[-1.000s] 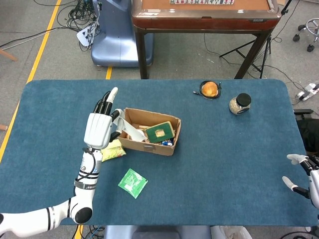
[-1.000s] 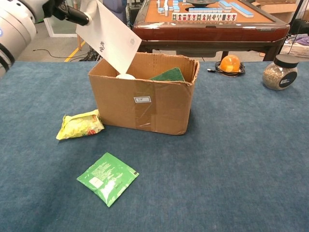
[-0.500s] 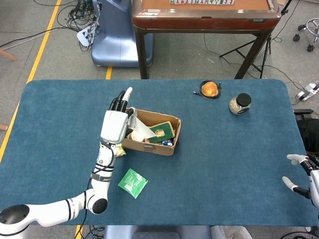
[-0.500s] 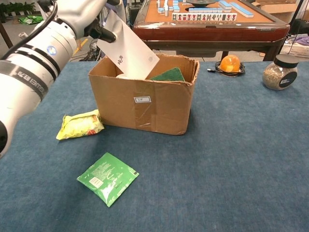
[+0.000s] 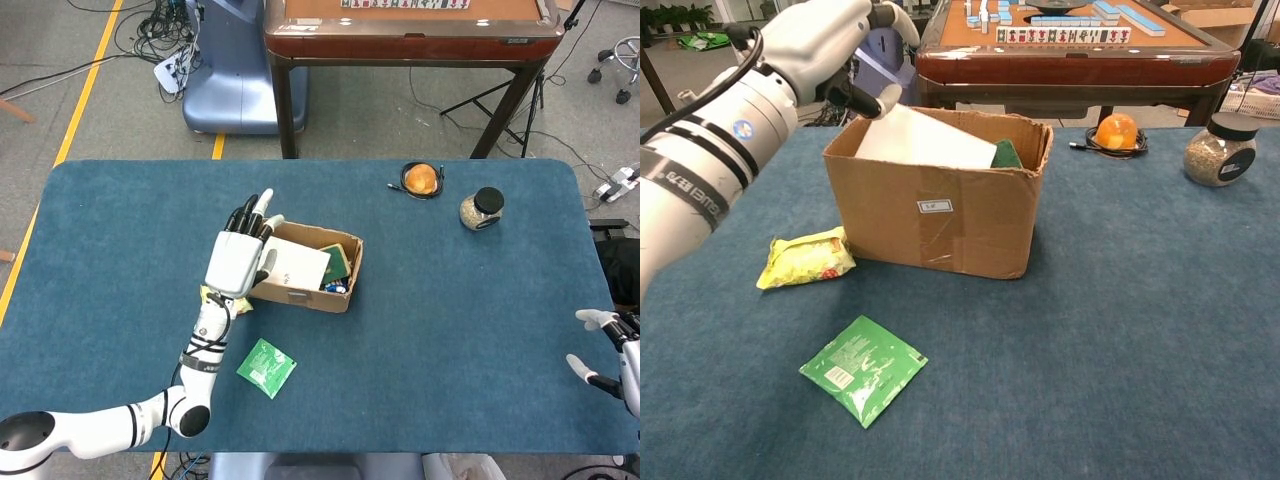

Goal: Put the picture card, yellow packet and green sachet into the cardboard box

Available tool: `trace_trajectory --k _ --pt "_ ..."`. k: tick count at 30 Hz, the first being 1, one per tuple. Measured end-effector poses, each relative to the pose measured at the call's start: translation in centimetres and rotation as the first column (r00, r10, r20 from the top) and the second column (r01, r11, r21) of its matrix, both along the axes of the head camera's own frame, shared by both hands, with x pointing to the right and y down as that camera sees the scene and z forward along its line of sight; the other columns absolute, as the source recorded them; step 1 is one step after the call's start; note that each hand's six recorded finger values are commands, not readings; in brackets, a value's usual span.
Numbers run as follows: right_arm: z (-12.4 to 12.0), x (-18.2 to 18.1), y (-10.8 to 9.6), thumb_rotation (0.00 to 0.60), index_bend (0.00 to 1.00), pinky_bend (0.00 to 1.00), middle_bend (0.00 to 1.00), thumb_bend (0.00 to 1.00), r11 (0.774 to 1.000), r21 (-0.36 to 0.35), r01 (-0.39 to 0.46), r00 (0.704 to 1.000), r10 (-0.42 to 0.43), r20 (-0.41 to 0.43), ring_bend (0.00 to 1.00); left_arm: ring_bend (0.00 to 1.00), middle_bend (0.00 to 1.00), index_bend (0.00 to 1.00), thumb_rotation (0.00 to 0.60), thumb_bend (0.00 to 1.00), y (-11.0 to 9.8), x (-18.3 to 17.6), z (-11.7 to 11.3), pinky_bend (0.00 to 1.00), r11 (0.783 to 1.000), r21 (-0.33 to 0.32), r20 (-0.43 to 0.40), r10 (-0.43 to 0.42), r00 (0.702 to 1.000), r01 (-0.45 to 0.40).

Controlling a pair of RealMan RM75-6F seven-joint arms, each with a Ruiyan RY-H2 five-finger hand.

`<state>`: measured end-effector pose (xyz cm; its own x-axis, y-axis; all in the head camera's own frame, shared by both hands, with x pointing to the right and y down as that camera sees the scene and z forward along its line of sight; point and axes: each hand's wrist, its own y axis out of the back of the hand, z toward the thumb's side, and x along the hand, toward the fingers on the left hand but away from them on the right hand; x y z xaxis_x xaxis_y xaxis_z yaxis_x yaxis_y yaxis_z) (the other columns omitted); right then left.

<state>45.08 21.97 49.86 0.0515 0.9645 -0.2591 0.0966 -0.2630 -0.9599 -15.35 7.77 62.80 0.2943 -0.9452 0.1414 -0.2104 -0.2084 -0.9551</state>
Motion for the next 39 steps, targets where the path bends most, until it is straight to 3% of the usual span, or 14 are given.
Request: trace_trajectory --k 5,11,18,24,30,39 --pt "0.1 0.0 0.0 0.6 0.39 0.42 0.48 0.05 1.0 -0.003 0.0 1.0 0.0 -0.002 0.36 0.0 0.0 0.11 0.6 0.31 0.4 -0.3 -0.7 0.17 1.0 0.011 -0.012 0.005 1.0 -0.005" --pt "0.1 0.0 0.0 0.6 0.39 0.42 0.48 0.05 1.0 -0.003 -0.001 1.0 0.001 -0.002 0.36 0.0 0.0 0.19 0.6 0.31 1.6 -1.4 -1.2 0.17 1.0 0.002 -0.001 0.008 1.0 -0.008" --pt "0.0 0.1 -0.1 0.6 0.39 0.42 0.48 0.05 1.0 0.002 -0.008 1.0 0.008 -0.005 0.36 0.0 0.0 0.31 0.6 0.31 4.8 -3.7 -1.9 0.16 0.998 -0.042 0.063 0.046 0.997 -0.044" --pt "-0.2 0.3 -0.1 0.6 0.39 0.42 0.48 0.05 1.0 0.01 -0.017 1.0 0.017 -0.003 0.36 0.0 0.0 0.33 0.6 0.31 7.1 -5.5 -3.1 0.16 0.996 -0.059 0.101 0.072 0.992 -0.067" --pt "-0.4 0.5 -0.1 0.6 0.39 0.42 0.48 0.05 1.0 0.018 -0.024 1.0 0.024 0.0 0.36 0.0 0.0 0.32 0.6 0.31 8.4 -8.2 -4.1 0.16 0.996 -0.082 0.152 0.04 0.988 -0.028" --pt "-0.3 0.5 -0.1 0.6 0.39 0.42 0.48 0.05 1.0 0.016 -0.024 1.0 0.024 -0.004 0.36 0.0 0.0 0.24 0.6 0.29 8.7 -11.8 -3.4 0.15 0.982 -0.17 0.214 -0.046 0.976 0.083"
